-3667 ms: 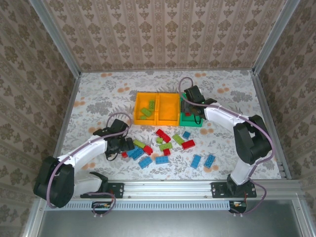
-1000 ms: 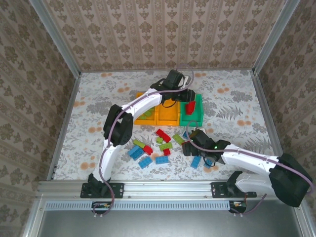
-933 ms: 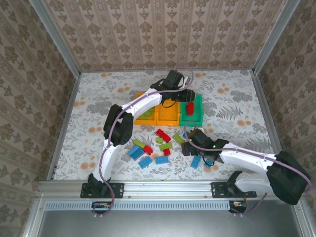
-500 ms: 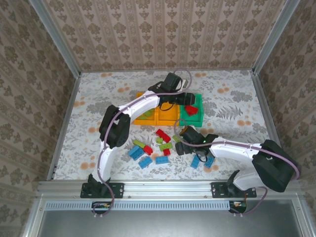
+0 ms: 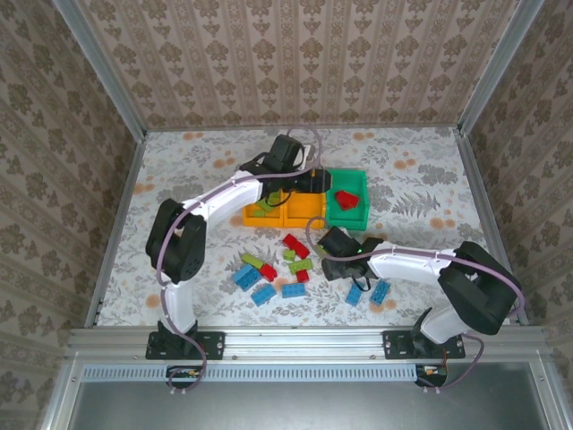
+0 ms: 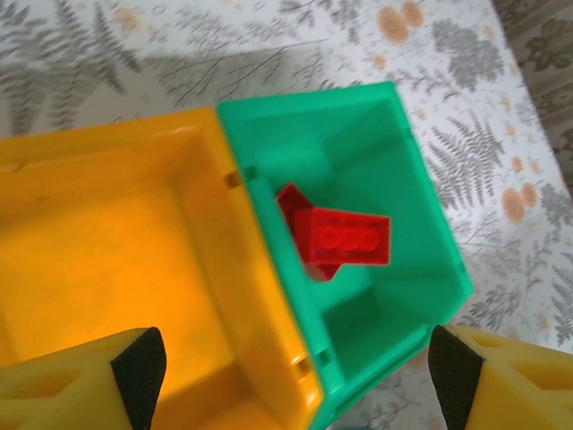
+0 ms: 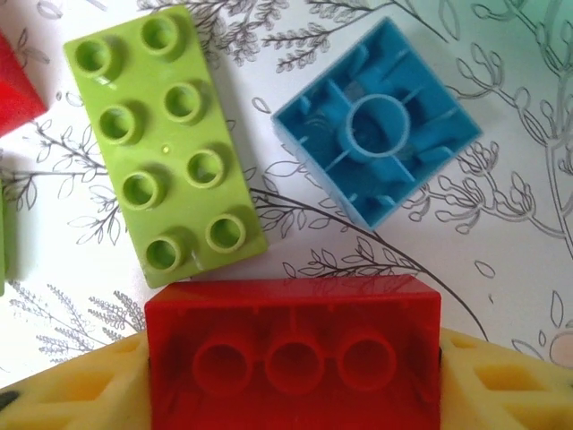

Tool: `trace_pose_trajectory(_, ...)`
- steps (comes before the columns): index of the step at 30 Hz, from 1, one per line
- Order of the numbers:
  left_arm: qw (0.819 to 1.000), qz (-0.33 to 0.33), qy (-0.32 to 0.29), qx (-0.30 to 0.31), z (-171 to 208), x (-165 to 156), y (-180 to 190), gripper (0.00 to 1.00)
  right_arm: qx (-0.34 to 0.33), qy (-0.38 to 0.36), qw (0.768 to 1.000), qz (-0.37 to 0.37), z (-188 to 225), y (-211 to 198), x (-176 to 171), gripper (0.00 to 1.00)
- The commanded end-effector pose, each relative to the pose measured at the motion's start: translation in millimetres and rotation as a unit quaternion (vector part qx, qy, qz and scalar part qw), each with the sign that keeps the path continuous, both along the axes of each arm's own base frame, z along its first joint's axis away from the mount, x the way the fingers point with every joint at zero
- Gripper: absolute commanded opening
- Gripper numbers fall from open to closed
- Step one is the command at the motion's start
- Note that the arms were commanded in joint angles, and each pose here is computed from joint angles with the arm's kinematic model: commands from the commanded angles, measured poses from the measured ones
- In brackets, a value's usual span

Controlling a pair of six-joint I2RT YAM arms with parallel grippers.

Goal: Sort the legos into containers by color

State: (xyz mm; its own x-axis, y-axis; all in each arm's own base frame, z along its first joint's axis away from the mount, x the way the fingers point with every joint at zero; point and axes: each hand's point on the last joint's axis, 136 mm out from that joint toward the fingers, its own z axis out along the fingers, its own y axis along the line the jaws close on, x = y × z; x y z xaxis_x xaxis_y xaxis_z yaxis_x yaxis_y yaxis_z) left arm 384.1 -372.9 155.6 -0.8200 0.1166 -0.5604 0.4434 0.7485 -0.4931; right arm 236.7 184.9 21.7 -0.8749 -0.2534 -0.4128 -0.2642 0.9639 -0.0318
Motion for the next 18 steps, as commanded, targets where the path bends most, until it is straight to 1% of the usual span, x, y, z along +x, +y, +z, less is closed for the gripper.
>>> trace_pose_trajectory(1, 1.000, 0.016, -0.023, -0.002, 18, -3, 17, 0.81, 0.001, -0.024, 1.000, -0.006, 19, -5, 1, 0.52)
trace_pose_trajectory(7, 0.999, 0.036, -0.028, 0.030, 8, -20, 51, 0.81, 0.083, -0.106, 0.991, -0.021, 79, -1, 21, 0.51)
trace_pose_trajectory(9, 0.998, 0.039, -0.033, 0.044, 4, -26, 61, 0.82, 0.111, -0.124, 0.985, -0.037, 95, -6, 32, 0.50)
trace_pose_trajectory(11, 0.997, 0.042, -0.037, 0.061, -1, -32, 71, 0.83, 0.133, -0.139, 0.979, -0.071, 106, -19, 47, 0.48)
trace_pose_trajectory(14, 0.995, 0.046, -0.037, 0.076, -9, -40, 83, 0.84, 0.141, -0.144, 0.971, -0.128, 112, -39, 70, 0.48)
trace_pose_trajectory(18, 0.994, 0.044, -0.035, 0.091, -18, -49, 94, 0.87, 0.131, -0.135, 0.970, -0.157, 114, -46, 96, 0.47)
